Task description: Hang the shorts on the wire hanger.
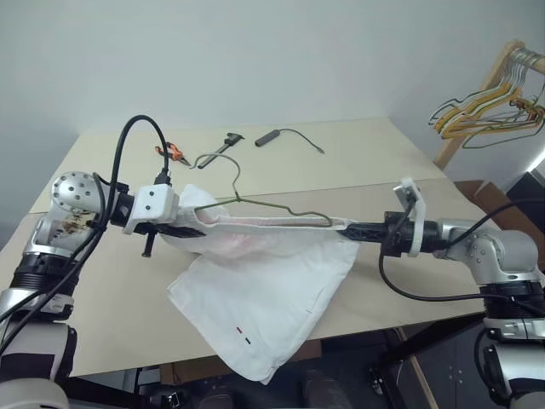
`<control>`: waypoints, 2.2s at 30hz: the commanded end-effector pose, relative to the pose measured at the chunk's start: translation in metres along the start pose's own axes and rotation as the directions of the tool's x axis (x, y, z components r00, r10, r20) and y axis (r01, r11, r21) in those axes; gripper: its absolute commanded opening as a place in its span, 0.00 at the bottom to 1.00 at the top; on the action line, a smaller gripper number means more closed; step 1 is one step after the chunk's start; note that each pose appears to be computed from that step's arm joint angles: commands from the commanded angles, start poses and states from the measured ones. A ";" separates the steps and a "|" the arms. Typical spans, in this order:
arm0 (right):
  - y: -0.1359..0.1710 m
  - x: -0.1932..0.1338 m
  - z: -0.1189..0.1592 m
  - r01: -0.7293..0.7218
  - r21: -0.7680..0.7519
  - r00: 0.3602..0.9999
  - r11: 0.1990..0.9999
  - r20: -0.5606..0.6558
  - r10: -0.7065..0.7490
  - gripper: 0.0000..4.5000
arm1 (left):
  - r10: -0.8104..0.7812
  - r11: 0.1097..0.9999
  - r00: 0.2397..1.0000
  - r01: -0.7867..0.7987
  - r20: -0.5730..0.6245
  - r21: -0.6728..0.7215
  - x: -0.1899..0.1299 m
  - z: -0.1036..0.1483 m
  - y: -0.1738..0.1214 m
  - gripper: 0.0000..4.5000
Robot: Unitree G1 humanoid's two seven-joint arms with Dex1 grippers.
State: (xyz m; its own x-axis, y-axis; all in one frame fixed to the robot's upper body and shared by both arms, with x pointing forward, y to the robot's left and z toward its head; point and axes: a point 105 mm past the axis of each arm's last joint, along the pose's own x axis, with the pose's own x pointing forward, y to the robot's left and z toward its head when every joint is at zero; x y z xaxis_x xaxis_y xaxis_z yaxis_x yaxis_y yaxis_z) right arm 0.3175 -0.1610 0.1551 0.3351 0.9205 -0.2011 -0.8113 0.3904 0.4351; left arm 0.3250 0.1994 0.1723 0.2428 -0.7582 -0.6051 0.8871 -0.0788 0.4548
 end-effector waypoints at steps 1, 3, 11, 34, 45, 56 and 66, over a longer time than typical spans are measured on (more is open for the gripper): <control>-0.001 -0.022 0.022 0.047 -0.047 0.997 0.998 0.067 -0.043 0.00 | 0.023 1.000 0.997 -0.022 -0.069 0.003 -0.015 -0.006 0.004 0.01; 0.000 -0.022 0.023 0.045 -0.054 0.997 0.997 0.069 -0.041 0.00 | 0.020 1.000 0.994 -0.020 -0.108 0.009 -0.015 -0.011 0.003 0.01; 0.026 -0.005 0.034 -0.010 -0.212 0.998 0.977 0.064 0.024 0.00 | -0.014 0.999 0.983 0.020 -0.185 0.032 -0.004 -0.021 0.000 0.01; 0.034 -0.010 0.025 0.166 -0.468 0.976 0.868 -0.045 -0.211 0.75 | 0.000 0.999 0.996 0.003 -0.091 0.038 0.015 -0.010 0.018 0.01; 0.070 0.025 0.030 0.014 -0.762 0.934 0.647 -0.221 -0.280 0.94 | -0.050 0.997 0.994 0.055 -0.098 0.055 0.014 -0.005 0.018 0.01; 0.029 0.060 0.017 -0.005 -0.793 0.822 0.609 -0.350 -0.449 1.00 | -0.051 0.996 0.996 0.055 -0.071 0.067 0.019 0.000 0.020 0.01; 0.018 0.082 0.014 -0.100 -0.699 0.805 0.709 -0.476 -0.355 0.56 | -0.063 0.994 0.997 0.068 -0.051 0.088 0.023 0.006 0.019 0.01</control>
State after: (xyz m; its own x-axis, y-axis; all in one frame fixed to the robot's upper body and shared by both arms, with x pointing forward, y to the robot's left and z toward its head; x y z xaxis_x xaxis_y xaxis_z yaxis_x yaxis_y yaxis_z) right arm 0.3326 -0.0799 0.1448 0.3213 0.5764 -0.7513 -0.9470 0.1909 -0.2585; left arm 0.3448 0.1832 0.1530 0.1875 -0.6910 -0.6981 0.8980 -0.1674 0.4068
